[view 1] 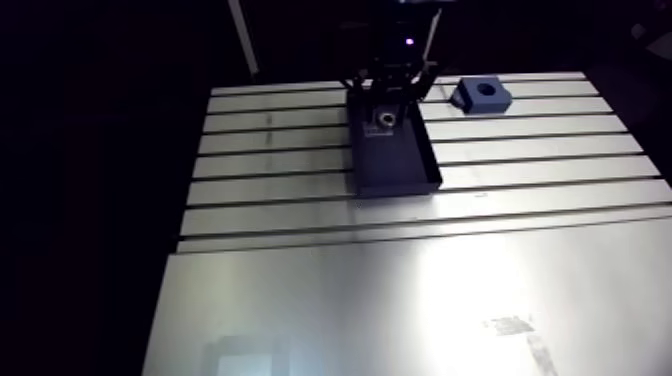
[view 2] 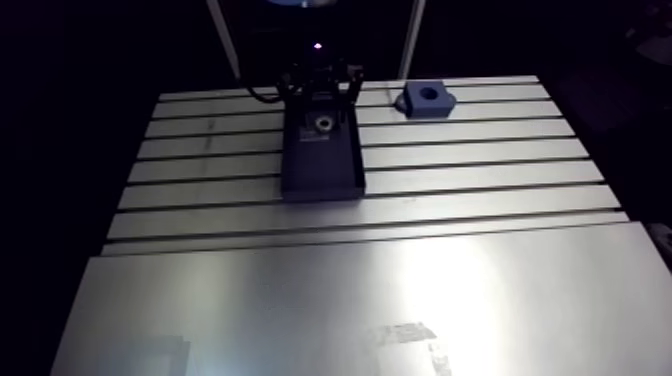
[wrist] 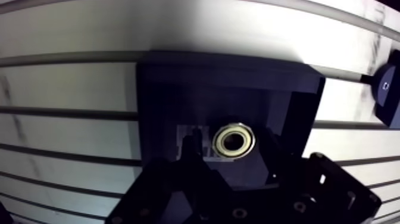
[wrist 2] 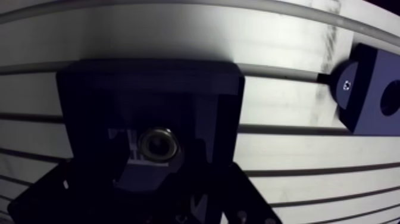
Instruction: Pick up the bearing and press it into the housing until flush.
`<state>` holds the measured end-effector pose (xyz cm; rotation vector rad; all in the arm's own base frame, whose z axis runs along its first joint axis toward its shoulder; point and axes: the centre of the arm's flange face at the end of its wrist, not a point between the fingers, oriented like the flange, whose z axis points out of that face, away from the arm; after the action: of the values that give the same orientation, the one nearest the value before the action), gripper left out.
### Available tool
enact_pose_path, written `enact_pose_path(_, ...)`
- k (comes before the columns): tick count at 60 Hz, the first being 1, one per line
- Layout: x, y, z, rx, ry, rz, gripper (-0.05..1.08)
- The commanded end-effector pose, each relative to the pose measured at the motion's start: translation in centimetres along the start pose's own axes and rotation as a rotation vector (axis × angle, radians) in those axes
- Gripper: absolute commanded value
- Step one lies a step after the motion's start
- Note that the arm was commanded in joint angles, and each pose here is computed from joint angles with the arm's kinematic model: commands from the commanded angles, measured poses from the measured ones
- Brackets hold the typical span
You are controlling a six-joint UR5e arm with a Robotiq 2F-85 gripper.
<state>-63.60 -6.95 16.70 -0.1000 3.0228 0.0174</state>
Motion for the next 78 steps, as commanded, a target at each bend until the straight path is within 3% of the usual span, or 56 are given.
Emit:
enact_pose_path(1,0.0,-0.01,0.26,0.0,-0.004,-0.001,0.41)
enact_pose_path(78,0.09,-0.09,-0.02,0.0,-0.001,-0.002,0.51)
